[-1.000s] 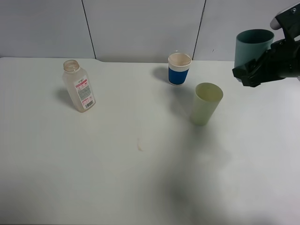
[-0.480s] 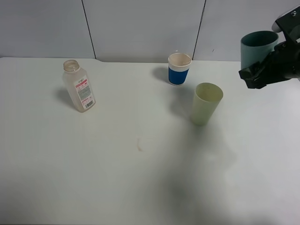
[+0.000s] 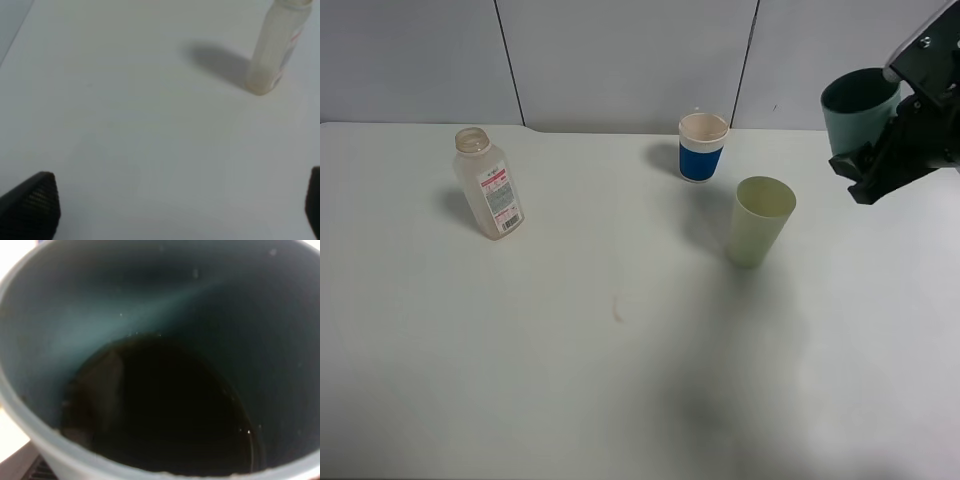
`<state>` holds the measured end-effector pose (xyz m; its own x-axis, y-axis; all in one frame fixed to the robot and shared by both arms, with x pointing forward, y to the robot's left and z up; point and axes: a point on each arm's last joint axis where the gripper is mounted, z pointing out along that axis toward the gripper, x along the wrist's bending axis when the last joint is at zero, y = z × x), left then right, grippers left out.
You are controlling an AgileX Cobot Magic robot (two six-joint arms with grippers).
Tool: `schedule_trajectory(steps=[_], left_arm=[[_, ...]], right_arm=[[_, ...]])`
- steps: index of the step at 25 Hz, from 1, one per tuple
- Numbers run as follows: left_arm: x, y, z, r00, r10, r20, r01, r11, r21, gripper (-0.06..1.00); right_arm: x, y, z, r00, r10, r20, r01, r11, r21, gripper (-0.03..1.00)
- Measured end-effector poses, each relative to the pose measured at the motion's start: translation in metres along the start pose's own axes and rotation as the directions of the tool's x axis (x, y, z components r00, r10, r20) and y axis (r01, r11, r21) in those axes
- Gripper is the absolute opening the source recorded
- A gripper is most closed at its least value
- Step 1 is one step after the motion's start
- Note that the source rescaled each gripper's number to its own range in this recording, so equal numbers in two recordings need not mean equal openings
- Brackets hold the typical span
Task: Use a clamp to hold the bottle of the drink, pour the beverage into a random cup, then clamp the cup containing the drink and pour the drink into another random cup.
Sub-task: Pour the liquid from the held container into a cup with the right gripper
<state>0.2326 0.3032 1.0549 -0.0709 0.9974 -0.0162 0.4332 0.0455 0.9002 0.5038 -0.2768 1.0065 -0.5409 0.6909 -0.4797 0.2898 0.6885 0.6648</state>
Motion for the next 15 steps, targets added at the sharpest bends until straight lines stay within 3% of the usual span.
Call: schedule_trajectory(steps=[6,15], left_arm=[[0.0,0.0,0.0,1.0,0.0,0.0,0.0,1.0,0.0,1.0],[-0.0001,0.0,0.0,1.0,0.0,0.001,0.0,1.0,0.0,1.0]], right_arm=[[0.0088,0.0076,0.0015,0.981,-0.193,-0.026,0.192,0.981,-0.027,0.0],[0.0087,0.0082,0.0021,0.962,-0.275,-0.003,0.275,0.962,-0.005,0.0]])
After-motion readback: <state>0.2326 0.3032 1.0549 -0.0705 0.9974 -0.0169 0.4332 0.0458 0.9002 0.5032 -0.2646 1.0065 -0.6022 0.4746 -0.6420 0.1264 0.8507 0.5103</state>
